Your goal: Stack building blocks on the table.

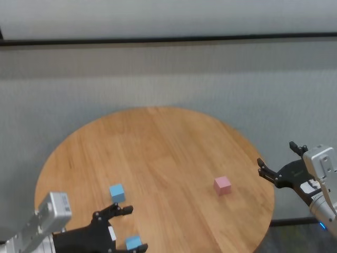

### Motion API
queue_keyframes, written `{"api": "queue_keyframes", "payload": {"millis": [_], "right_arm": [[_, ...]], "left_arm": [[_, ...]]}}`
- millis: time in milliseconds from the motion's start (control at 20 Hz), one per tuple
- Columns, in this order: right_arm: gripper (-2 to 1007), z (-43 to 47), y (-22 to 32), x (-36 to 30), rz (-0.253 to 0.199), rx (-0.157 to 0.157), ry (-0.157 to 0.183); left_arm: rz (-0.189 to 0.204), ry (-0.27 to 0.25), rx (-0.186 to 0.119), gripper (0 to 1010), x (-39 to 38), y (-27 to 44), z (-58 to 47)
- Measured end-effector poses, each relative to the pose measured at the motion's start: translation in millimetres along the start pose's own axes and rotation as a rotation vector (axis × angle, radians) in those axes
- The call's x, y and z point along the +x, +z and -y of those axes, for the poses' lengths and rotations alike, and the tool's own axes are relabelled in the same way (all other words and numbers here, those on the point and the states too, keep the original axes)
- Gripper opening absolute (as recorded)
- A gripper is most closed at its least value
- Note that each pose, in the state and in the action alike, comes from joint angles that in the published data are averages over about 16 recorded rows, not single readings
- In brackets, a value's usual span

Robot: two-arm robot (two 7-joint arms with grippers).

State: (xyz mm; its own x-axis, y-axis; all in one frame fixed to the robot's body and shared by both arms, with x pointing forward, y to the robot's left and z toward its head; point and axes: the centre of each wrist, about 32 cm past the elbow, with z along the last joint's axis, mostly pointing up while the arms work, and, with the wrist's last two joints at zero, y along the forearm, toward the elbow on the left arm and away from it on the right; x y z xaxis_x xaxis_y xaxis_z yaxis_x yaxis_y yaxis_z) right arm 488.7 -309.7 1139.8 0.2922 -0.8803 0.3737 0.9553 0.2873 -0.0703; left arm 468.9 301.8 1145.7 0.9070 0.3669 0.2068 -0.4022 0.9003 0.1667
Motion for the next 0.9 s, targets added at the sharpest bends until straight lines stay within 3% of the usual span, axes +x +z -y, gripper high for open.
{"api": "queue_keyframes", "payload": {"millis": [550, 900], "right_arm": [[1005, 0.0, 0.0, 0.0, 0.0, 0.0, 0.0], [1005, 0.0, 0.0, 0.0, 0.0, 0.0, 0.0]], "left_arm": [[0.032, -0.03, 0.065, 1003, 0.8, -9.6, 7.2], [0.049, -0.038, 0.089, 1003, 3.2, -14.7, 13.4]]}}
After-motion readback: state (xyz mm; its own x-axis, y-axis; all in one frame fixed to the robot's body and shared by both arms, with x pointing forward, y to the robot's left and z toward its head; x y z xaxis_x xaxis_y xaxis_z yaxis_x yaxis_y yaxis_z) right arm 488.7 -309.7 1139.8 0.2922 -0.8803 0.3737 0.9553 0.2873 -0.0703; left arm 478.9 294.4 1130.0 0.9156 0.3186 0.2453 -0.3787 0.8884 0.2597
